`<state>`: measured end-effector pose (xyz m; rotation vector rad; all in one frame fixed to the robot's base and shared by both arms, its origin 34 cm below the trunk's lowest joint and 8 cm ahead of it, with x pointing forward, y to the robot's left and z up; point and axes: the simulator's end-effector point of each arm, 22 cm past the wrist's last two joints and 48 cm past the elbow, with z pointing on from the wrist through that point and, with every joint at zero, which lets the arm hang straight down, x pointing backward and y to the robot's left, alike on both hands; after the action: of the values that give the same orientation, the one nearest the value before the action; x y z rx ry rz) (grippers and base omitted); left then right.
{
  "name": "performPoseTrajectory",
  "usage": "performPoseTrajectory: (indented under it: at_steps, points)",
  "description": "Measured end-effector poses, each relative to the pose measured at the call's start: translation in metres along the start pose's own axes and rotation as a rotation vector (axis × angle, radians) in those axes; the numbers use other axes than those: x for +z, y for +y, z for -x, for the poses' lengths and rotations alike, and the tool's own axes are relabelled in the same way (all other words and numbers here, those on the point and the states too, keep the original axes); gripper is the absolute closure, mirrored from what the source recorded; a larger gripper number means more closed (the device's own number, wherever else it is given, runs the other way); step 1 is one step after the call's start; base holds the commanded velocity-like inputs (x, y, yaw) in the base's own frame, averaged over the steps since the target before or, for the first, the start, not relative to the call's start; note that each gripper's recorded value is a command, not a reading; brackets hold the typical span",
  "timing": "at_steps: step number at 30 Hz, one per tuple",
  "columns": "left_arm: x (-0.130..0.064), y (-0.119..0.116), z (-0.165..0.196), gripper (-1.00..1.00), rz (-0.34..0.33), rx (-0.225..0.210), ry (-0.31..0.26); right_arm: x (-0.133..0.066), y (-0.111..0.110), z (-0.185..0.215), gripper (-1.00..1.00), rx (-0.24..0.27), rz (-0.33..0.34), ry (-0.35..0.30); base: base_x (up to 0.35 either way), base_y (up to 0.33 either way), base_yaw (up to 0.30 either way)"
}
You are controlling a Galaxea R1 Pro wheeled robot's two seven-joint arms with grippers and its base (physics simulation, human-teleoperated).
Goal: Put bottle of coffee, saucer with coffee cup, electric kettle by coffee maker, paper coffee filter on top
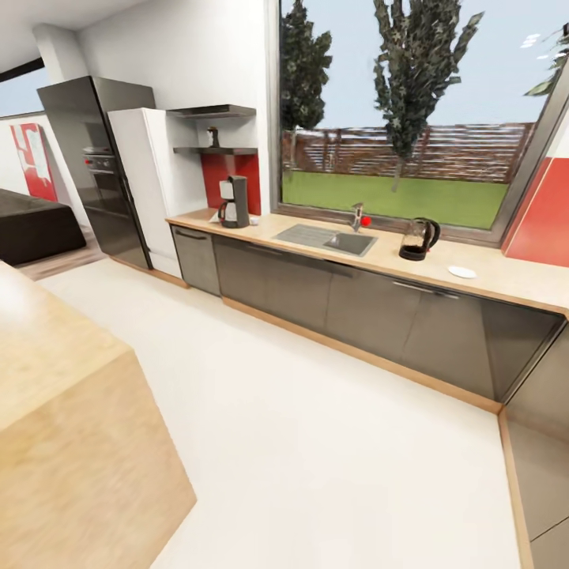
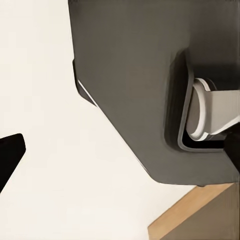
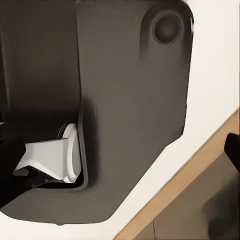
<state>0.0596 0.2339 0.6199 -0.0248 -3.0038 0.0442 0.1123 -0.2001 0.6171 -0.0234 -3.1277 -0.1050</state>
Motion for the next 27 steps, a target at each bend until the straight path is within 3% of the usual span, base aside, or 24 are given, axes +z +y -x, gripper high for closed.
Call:
performPoseTrajectory:
  at_steps: [3,7,27]
  points:
    - [0.0,0.001,0.009,-1.0,0.003,-0.001,-0.043,0.0,0.0,0.001,-1.0,0.0,0.0,-0.001,0.285,-0.208,0.0]
    - [0.0,0.002,0.013,-1.0,0.006,-0.001,-0.058,0.0,0.0,0.001,-1.0,0.0,0.0,-0.002,0.286,-0.209,0.0]
    - [-0.001,0.006,0.016,-1.0,0.014,-0.013,-0.067,0.0,0.0,0.001,-1.0,-0.001,0.0,-0.002,0.305,-0.148,0.0]
